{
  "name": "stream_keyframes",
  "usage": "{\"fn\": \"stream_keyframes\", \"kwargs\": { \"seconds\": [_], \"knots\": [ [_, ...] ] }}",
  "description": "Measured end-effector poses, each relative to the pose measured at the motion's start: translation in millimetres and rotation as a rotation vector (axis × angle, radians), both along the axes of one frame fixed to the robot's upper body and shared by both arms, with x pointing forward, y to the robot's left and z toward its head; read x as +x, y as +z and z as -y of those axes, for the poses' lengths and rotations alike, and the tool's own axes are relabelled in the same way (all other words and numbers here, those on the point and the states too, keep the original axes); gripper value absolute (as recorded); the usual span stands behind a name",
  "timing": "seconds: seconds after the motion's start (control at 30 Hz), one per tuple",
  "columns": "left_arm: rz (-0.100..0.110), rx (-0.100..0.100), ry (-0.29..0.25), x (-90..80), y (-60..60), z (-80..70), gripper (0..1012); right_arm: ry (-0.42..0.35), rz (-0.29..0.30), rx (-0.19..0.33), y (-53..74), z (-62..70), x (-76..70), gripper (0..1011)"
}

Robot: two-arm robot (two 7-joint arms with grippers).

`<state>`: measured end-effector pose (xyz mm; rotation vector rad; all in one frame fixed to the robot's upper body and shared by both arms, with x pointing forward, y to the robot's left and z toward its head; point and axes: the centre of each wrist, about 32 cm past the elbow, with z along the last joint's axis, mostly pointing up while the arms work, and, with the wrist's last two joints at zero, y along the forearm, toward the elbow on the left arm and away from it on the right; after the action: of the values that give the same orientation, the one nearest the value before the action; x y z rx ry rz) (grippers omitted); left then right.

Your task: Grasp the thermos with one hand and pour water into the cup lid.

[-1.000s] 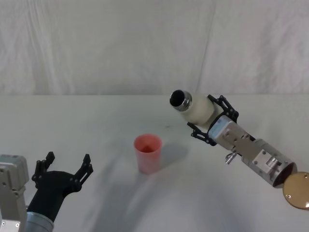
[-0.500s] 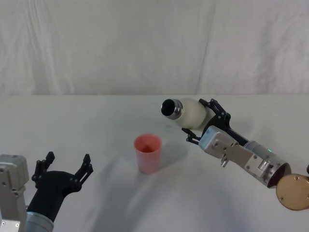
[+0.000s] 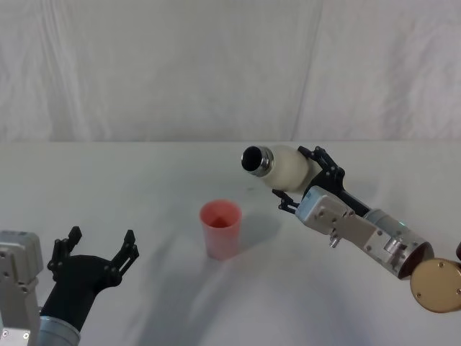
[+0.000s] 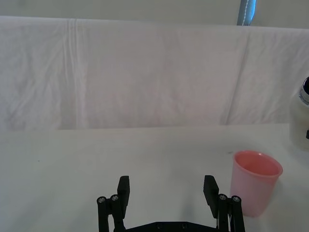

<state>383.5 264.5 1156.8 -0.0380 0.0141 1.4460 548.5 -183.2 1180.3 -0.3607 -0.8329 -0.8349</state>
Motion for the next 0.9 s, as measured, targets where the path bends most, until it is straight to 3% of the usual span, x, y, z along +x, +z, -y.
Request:
{"fn": "stream_keyframes", "kwargs": {
  "seconds": [0.53,0.9],
  "knots": [
    [0.000,0.000,0.000,0.0,0.0,0.0,1001,-0.001,-0.001,-0.004,-0.7,0.7,-0.2,952],
    [0.000,0.000,0.000,0.0,0.0,0.0,1001,0.028,0.065,-0.110,6.5,-0.9,2.9,952]
  ]
}}
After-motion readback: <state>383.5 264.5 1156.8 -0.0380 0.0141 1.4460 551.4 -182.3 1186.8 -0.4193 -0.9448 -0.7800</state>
